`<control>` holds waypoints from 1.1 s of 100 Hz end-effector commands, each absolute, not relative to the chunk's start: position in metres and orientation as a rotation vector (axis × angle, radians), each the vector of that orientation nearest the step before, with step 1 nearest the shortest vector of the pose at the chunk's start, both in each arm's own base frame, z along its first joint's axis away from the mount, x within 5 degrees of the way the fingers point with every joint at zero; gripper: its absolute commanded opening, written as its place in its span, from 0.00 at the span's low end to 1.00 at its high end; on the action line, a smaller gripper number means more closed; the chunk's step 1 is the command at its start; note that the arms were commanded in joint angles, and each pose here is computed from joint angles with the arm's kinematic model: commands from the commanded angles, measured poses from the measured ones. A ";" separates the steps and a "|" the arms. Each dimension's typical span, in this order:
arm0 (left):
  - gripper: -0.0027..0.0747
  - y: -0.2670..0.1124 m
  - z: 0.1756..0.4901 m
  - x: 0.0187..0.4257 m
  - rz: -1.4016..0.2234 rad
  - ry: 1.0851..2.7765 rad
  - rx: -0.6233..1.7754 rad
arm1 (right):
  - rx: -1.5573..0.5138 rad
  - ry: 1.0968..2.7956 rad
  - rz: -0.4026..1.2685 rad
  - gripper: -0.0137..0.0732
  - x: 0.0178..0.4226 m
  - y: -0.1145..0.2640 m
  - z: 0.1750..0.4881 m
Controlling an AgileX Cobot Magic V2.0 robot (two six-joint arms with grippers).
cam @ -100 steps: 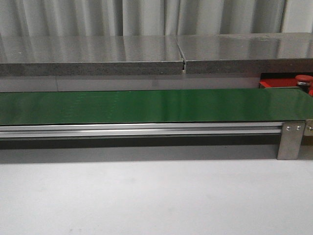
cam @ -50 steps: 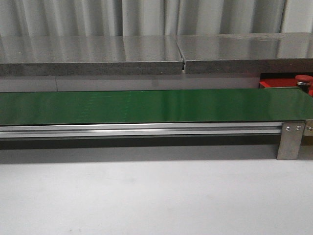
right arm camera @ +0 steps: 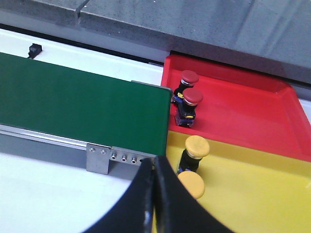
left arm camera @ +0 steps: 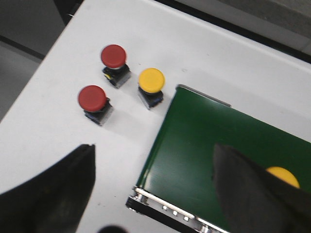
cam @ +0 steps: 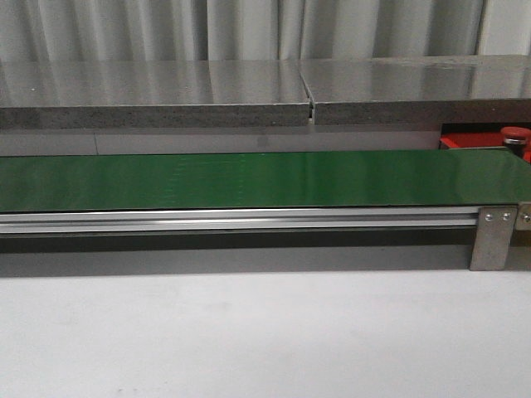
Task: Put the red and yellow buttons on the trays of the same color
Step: 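Move the left gripper back over the button pile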
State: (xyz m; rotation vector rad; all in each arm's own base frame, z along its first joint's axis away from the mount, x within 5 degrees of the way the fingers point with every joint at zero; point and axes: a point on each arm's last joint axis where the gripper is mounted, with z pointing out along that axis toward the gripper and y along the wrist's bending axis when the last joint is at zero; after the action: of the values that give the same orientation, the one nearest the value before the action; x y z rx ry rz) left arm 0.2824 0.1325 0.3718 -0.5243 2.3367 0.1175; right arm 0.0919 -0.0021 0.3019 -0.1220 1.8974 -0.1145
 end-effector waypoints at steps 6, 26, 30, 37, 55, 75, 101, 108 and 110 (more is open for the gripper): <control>0.81 0.151 0.378 0.284 0.135 2.251 -0.588 | -0.119 1.807 -0.132 0.08 0.093 -0.003 0.317; 0.81 0.175 0.335 0.304 0.039 2.367 -0.709 | -0.119 1.807 -0.132 0.08 0.093 -0.003 0.317; 0.81 0.180 0.325 0.310 0.028 2.399 -0.724 | -0.119 1.807 -0.132 0.08 0.093 -0.003 0.317; 0.81 0.190 0.310 0.320 0.018 2.450 -0.747 | -0.119 1.807 -0.132 0.08 0.093 -0.003 0.317; 0.81 0.213 0.277 0.344 -0.013 2.522 -0.807 | -0.119 1.806 -0.132 0.08 0.094 -0.003 0.317; 0.81 0.230 0.257 0.370 -0.015 2.528 -0.812 | -0.119 1.806 -0.132 0.08 0.094 -0.003 0.317; 0.80 0.251 0.240 0.399 0.017 2.499 -0.797 | -0.119 1.807 -0.132 0.08 0.093 -0.003 0.317; 0.75 0.254 0.236 0.404 0.018 2.495 -0.795 | -0.119 1.807 -0.132 0.08 0.093 -0.003 0.317; 0.73 0.255 0.235 0.406 0.014 2.494 -0.797 | -0.119 1.807 -0.132 0.08 0.093 -0.003 0.317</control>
State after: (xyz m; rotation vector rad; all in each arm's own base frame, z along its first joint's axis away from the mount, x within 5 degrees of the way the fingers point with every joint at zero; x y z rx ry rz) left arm 0.4006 0.2499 0.1994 -0.8165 2.6212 -0.0234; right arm 0.0919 -0.0021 0.3019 -0.1220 1.8974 -0.1145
